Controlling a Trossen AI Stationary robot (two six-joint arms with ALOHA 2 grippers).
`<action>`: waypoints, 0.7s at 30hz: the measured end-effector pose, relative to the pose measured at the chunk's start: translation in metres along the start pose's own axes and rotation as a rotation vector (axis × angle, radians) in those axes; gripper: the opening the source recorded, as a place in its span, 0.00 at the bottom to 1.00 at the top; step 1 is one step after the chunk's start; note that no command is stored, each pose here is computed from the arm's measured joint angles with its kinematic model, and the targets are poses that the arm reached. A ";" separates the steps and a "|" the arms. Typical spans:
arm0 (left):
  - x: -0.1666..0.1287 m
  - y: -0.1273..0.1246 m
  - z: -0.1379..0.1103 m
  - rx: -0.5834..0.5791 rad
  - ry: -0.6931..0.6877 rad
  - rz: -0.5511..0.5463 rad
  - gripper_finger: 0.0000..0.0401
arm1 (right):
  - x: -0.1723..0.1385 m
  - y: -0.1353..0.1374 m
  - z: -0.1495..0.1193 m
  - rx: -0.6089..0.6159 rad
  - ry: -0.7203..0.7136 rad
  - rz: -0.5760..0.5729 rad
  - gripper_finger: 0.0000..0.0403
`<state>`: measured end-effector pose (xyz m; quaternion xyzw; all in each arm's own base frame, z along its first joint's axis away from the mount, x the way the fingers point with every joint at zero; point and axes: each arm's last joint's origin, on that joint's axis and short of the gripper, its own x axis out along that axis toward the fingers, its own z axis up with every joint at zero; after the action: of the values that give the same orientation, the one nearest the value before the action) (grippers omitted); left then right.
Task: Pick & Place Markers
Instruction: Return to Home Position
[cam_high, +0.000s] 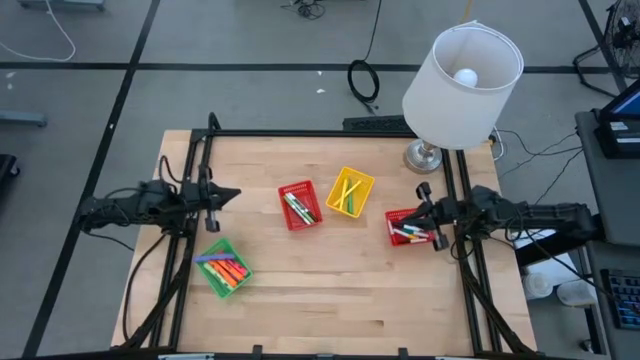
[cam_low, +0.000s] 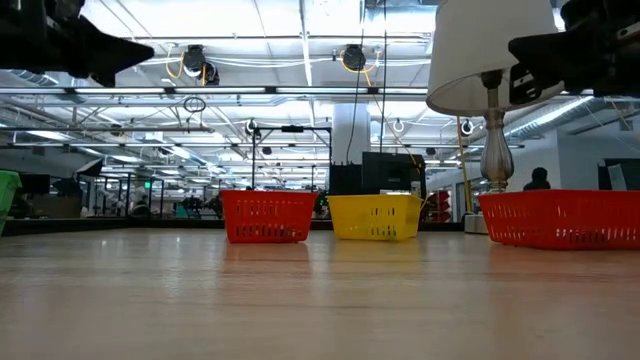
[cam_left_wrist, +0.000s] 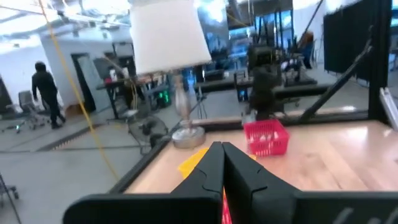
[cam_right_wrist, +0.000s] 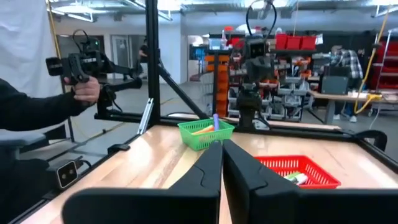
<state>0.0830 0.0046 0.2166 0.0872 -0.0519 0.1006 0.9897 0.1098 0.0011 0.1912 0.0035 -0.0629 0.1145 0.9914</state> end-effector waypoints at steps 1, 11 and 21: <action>0.000 0.000 -0.002 0.004 0.014 -0.002 0.00 | -0.002 0.000 0.000 -0.004 -0.011 0.000 0.00; 0.003 -0.007 -0.025 0.009 0.113 -0.055 0.00 | -0.016 0.004 -0.001 -0.008 -0.068 -0.023 0.00; 0.008 -0.015 -0.046 -0.016 0.076 -0.140 0.00 | -0.015 0.002 -0.004 0.022 -0.056 -0.081 0.00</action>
<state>0.0977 -0.0002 0.1703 0.0789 -0.0087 0.0339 0.9963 0.0952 -0.0002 0.1851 0.0202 -0.0890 0.0747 0.9930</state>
